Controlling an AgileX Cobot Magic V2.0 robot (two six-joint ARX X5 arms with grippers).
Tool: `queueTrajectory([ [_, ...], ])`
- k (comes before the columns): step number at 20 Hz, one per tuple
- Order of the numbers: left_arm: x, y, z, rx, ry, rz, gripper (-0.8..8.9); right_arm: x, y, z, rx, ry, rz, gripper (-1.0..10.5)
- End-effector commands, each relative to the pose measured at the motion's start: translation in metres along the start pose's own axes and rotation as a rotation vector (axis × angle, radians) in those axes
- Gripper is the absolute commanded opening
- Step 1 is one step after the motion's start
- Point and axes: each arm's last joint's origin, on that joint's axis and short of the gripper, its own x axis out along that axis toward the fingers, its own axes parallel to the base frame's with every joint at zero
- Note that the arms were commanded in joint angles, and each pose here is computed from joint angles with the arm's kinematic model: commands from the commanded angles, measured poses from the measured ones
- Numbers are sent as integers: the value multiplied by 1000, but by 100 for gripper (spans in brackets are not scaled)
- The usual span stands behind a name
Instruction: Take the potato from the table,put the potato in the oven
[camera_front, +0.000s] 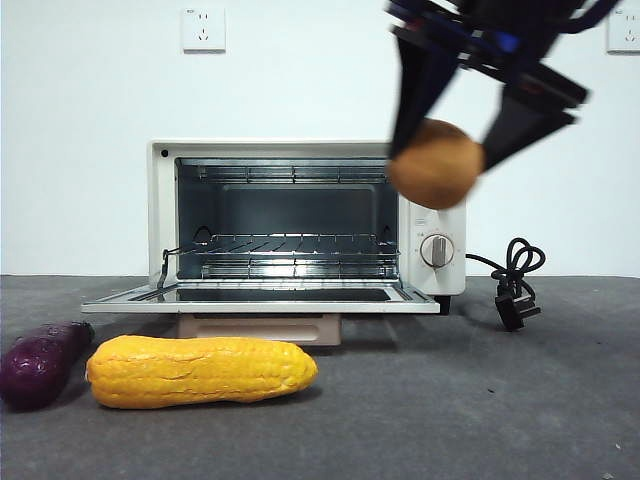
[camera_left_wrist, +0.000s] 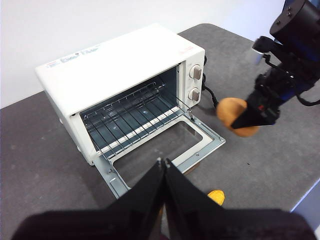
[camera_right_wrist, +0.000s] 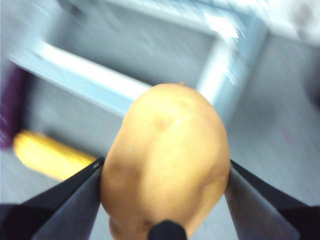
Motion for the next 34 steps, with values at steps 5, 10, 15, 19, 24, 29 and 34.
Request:
queueTrajectory([
  [5, 1, 0, -2, 1, 21, -4, -8, 57, 7, 26, 79, -213, 60, -16],
  [10, 1, -1, -5, -2, 42, -7, -8, 101, 3, 38, 163, -335, 30, -16],
  [15, 1, -1, -8, -3, 78, -11, -8, 126, -2, 53, 249, -476, -36, -16],
  [19, 1, -1, -9, -4, 86, -12, -8, 139, -12, 51, 322, -524, -151, -15],
  [24, 1, -1, -9, -5, 92, -14, -8, 143, -17, 51, 326, -524, -152, 227],
  [29, 1, -1, -10, -6, 103, -15, -8, 143, -17, 51, 326, -524, -149, 545],
  [34, 1, -2, -12, -9, 118, -16, -8, 134, -14, 54, 321, -531, -117, 545],
])
